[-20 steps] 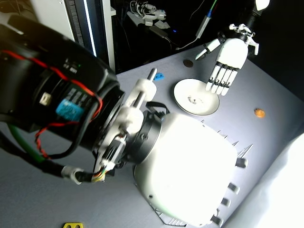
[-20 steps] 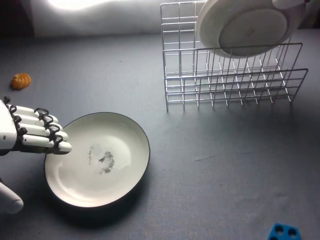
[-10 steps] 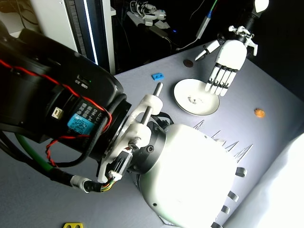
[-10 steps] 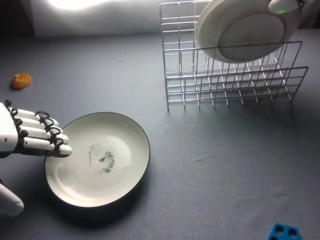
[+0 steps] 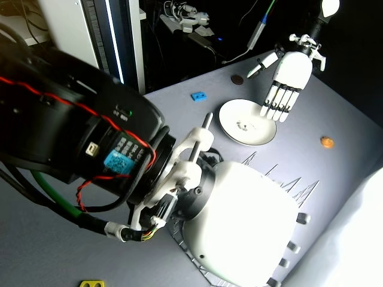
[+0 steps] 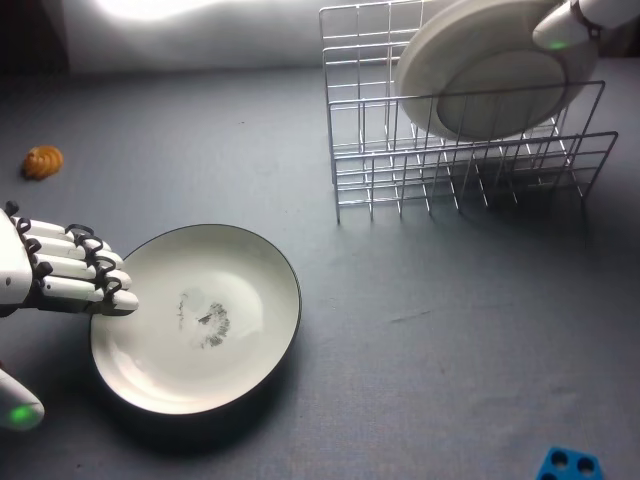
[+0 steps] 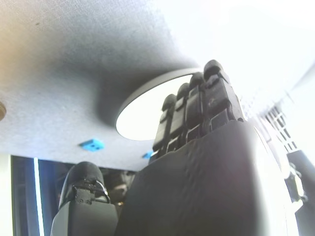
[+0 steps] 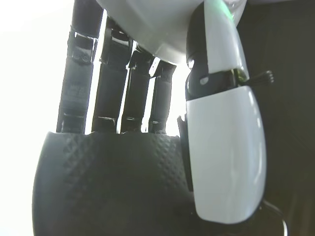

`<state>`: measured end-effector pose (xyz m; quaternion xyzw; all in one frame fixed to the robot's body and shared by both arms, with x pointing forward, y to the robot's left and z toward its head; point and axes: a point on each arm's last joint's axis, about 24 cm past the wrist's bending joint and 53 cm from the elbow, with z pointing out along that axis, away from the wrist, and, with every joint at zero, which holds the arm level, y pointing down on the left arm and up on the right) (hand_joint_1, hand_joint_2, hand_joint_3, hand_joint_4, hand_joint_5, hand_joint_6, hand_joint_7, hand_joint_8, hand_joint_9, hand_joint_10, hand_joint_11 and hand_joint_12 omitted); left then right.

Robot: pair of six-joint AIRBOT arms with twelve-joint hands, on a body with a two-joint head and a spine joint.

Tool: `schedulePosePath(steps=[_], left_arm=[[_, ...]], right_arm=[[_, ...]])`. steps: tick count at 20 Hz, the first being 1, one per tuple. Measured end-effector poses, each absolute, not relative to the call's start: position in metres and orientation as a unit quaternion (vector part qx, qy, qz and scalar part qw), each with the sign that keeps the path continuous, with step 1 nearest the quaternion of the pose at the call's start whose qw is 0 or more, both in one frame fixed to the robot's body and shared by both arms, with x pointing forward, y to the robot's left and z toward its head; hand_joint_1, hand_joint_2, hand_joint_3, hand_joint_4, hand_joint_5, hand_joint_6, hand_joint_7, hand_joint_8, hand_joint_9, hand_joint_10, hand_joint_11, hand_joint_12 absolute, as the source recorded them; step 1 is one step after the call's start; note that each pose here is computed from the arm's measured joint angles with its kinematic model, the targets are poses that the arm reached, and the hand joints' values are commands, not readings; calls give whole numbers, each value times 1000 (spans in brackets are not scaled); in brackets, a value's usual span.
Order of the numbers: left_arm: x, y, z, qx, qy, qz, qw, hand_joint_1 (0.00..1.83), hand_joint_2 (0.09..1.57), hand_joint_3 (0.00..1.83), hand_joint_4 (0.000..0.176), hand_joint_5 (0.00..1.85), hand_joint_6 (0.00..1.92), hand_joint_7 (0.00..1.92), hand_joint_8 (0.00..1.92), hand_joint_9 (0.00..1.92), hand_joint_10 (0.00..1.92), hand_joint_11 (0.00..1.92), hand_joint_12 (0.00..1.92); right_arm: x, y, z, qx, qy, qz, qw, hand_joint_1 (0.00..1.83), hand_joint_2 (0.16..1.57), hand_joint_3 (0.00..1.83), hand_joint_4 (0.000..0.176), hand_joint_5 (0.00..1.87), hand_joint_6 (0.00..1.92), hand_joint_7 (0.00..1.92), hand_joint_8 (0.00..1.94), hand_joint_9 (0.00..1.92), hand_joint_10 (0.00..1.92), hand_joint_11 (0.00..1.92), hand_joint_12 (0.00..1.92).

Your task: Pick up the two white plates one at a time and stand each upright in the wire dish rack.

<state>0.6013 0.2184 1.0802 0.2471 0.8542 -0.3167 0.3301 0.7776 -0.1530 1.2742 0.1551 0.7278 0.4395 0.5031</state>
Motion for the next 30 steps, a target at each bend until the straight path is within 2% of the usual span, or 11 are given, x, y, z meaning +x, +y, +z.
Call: schedulePosePath(steps=[7,12,13,14,16,18,19,20,21,23,30], left_arm=[[600,220,1078,245,856,-316,327,0,1064,1,0,0,0,0,0,0,0,0,0],[599,220,1075,244,858,-316,323,0,1068,3,0,0,0,0,0,0,0,0,0],[599,220,1076,244,858,-316,323,0,1065,2,0,0,0,0,0,0,0,0,0],[598,221,1075,243,859,-316,323,0,1065,1,0,0,0,0,0,0,0,0,0],[597,221,1073,243,859,-316,320,0,1067,2,0,0,0,0,0,0,0,0,0],[597,221,1073,243,860,-316,320,0,1065,1,0,0,0,0,0,0,0,0,0],[597,221,1073,243,860,-316,320,0,1068,2,0,0,0,0,0,0,0,0,0],[597,221,1073,243,860,-316,320,0,1063,0,0,0,0,0,0,0,0,0,0],[597,221,1073,243,860,-316,320,0,1058,0,0,0,0,0,0,0,0,0,0],[597,221,1073,243,860,-316,320,0,1060,0,0,0,0,0,0,0,0,0,0],[597,220,1074,244,859,-316,321,0,1065,1,0,0,0,0,0,0,0,0,0]], right_arm=[[779,-151,1267,156,730,436,503,1213,1128,0,14,907,1092,1022,936,1212,9,798,911],[779,-152,1262,161,730,433,503,1169,1199,2,21,785,1305,872,1147,1112,3,653,1042],[779,-151,1261,162,730,434,502,1113,1217,0,0,781,1278,872,591,1073,5,612,1052],[779,-151,1261,162,730,434,502,1095,1222,0,0,775,1281,936,284,1040,6,587,1054],[779,-151,1259,161,732,433,501,1079,1215,1,0,784,1271,993,70,1011,0,542,1077],[779,-150,1259,161,733,433,500,1062,1207,0,0,796,1258,986,33,987,0,521,1084],[779,-150,1258,160,733,432,500,1049,1131,0,0,708,623,969,17,958,3,491,1097],[779,-150,1259,161,733,433,500,1029,1104,0,0,750,303,946,4,921,8,455,1122],[779,-151,1259,161,732,433,501,1032,1082,0,0,804,149,947,2,920,9,461,1121],[779,-151,1260,162,731,433,502,1002,1076,2,0,812,47,919,0,889,0,434,1093],[778,-149,1270,160,724,440,507,921,1084,5,0,773,12,869,0,839,0,369,1086]])
